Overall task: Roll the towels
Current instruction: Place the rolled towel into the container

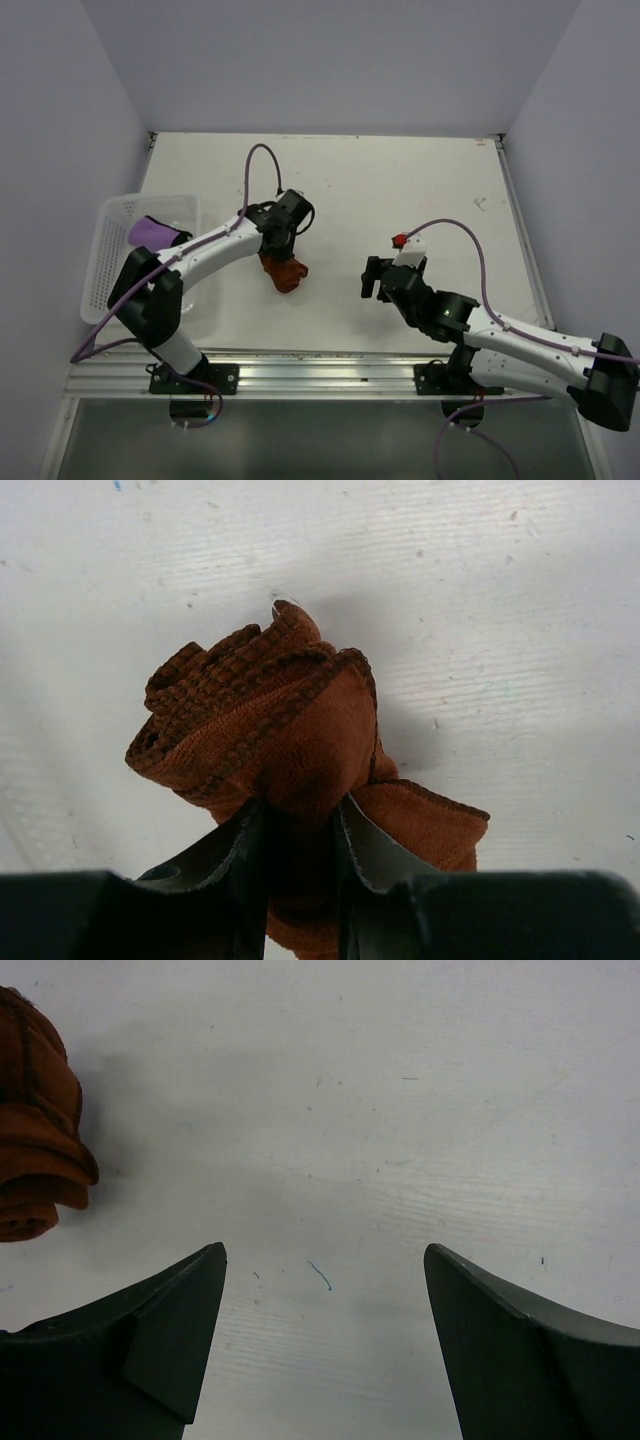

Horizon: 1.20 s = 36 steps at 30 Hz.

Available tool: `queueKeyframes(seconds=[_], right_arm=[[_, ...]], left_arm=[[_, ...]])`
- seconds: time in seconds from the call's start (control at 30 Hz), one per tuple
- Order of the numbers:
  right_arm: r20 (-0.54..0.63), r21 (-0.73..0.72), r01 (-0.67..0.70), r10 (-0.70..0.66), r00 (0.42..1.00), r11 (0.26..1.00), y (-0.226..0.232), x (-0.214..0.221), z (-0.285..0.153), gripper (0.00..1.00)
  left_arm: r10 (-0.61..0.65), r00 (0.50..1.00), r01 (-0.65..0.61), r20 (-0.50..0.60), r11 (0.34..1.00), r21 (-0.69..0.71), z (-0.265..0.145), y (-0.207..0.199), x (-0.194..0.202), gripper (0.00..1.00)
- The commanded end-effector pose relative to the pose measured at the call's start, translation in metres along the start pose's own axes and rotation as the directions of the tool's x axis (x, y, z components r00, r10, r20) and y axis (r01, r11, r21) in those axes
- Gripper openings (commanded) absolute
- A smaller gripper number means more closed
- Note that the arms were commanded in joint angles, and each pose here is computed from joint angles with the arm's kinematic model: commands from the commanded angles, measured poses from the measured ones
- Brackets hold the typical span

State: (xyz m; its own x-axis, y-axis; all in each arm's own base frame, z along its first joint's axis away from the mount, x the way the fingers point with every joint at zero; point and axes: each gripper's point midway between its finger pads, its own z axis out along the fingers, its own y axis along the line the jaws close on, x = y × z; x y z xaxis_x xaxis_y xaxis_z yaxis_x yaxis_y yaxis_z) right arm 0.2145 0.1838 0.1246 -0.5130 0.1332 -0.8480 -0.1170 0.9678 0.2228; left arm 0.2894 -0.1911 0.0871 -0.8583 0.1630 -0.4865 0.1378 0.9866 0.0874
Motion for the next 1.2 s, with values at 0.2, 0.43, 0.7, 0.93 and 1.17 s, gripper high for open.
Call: queueKeyframes(seconds=[0.2,0.43,0.7,0.93,1.17], right_arm=[[-0.001,-0.059,-0.023,0.023,1.000,0.998,0.010,-0.014,0.003,0.84],[-0.015,-0.068,-0.014,0.013,1.000,0.998,0.011,-0.017,0.001,0.84],[-0.016,-0.069,-0.002,0.001,1.000,0.998,0.009,-0.024,-0.006,0.84],[-0.060,-0.029,0.071,-0.073,0.996,0.997,0.003,-0.018,-0.001,0.84],[-0.028,-0.011,0.052,-0.053,0.998,0.999,-0.003,-0.032,-0.002,0.84]], left_arm=[[-0.153,0.980,0.165,0.127,0.983,-0.086,-0.059,0.073,-0.066,0.00],[-0.322,0.909,0.355,0.266,0.931,-0.087,-0.113,0.135,-0.104,0.00],[-0.497,0.803,0.577,0.328,0.787,-0.219,-0.115,0.251,-0.061,0.00],[-0.580,0.723,0.691,0.376,0.621,-0.370,-0.114,0.309,-0.014,0.00],[-0.609,0.677,0.735,0.414,0.526,-0.428,-0.103,0.337,0.016,0.00]])
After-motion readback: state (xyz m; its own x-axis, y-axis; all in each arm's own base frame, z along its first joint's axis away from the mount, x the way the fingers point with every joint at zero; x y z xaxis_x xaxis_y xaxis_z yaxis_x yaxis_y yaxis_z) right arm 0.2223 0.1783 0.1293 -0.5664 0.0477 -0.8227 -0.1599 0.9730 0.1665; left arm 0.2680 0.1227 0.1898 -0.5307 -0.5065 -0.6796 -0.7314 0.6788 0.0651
